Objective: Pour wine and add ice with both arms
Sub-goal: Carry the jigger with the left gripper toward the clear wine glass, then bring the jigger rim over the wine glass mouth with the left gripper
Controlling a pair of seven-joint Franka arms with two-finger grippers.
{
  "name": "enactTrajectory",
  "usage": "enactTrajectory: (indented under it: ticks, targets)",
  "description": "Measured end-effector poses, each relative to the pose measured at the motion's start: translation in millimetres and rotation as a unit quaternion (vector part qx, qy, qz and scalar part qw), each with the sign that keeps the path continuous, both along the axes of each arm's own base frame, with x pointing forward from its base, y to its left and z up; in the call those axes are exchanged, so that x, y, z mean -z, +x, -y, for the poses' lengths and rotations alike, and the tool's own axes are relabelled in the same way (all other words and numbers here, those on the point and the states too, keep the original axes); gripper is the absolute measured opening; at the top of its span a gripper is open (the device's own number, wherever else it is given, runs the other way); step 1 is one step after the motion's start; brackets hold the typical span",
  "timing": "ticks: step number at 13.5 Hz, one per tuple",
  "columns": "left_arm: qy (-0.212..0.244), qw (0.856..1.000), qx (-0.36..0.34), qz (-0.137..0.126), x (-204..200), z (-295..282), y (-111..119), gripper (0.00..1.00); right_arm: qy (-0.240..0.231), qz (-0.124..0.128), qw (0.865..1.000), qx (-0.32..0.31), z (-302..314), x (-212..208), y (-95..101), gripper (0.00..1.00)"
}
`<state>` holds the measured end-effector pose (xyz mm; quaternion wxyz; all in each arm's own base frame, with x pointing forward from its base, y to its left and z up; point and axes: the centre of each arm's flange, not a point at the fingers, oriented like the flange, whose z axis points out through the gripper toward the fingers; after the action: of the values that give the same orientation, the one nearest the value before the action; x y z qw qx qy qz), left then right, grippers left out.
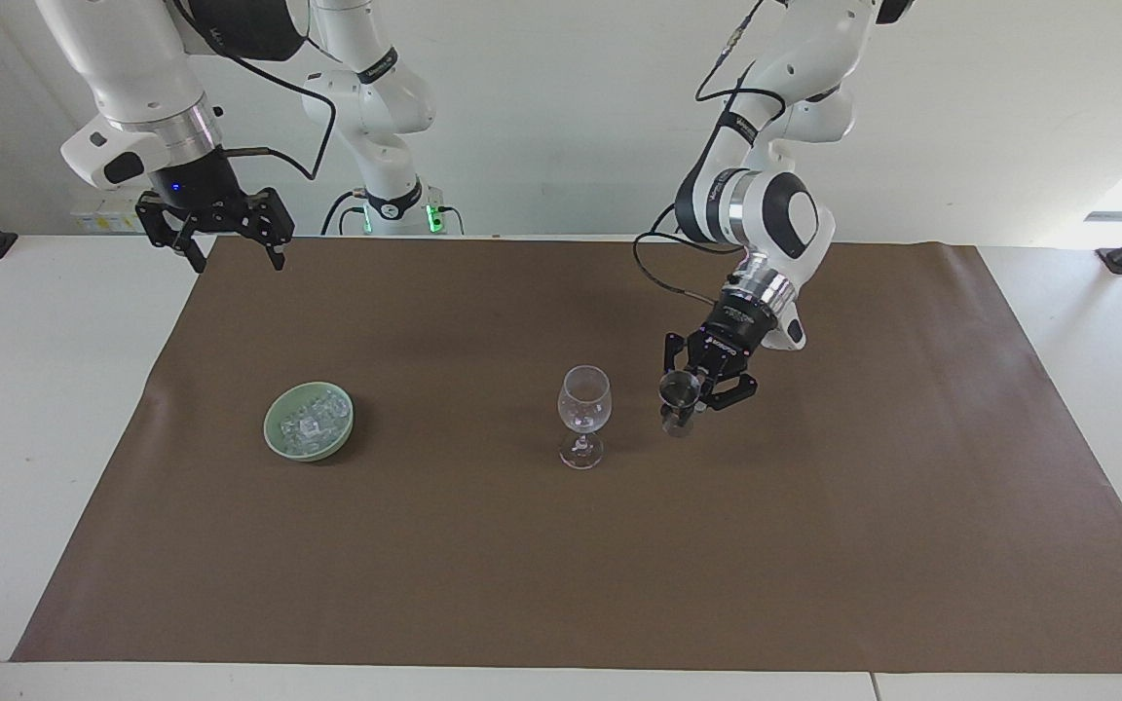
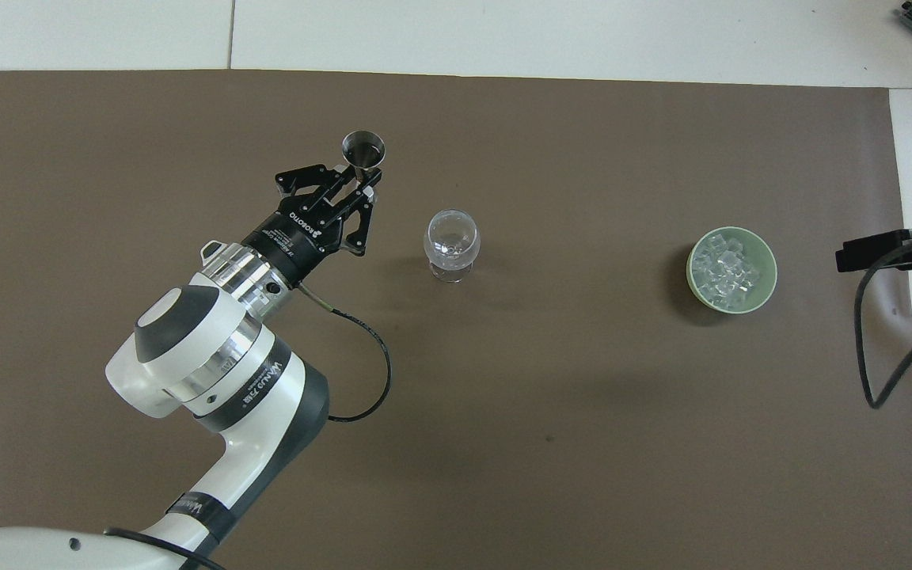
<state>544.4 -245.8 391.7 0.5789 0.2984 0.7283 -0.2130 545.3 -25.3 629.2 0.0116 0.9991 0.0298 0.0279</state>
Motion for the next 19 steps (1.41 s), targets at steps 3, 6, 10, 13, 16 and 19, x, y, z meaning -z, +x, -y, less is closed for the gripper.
enactTrajectory:
  ticks: [3,6,10,13,16,19]
  targets:
    - [0.006,1.0,0.008,-0.009,9,13,-1,0.22,0.0,0.0,1.0,0.0,0,0,0.0,1.0]
    - [0.018,1.0,0.017,-0.001,11,21,-3,0.22,0.0,0.0,1.0,0.0,0,0,0.0,1.0]
    - [0.042,0.998,0.028,0.022,11,23,-5,0.22,0.0,0.0,1.0,0.0,0,0,0.0,1.0]
    - [0.056,0.997,0.041,0.036,11,32,-9,0.22,0.0,0.0,1.0,0.0,0,0,0.0,1.0]
    - [0.079,0.994,0.057,0.053,12,42,-15,0.22,0.0,0.0,1.0,0.0,0,0,0.0,1.0]
    - [0.095,0.991,0.062,0.067,11,43,-16,0.22,0.0,0.0,1.0,0.0,0,0,0.0,1.0]
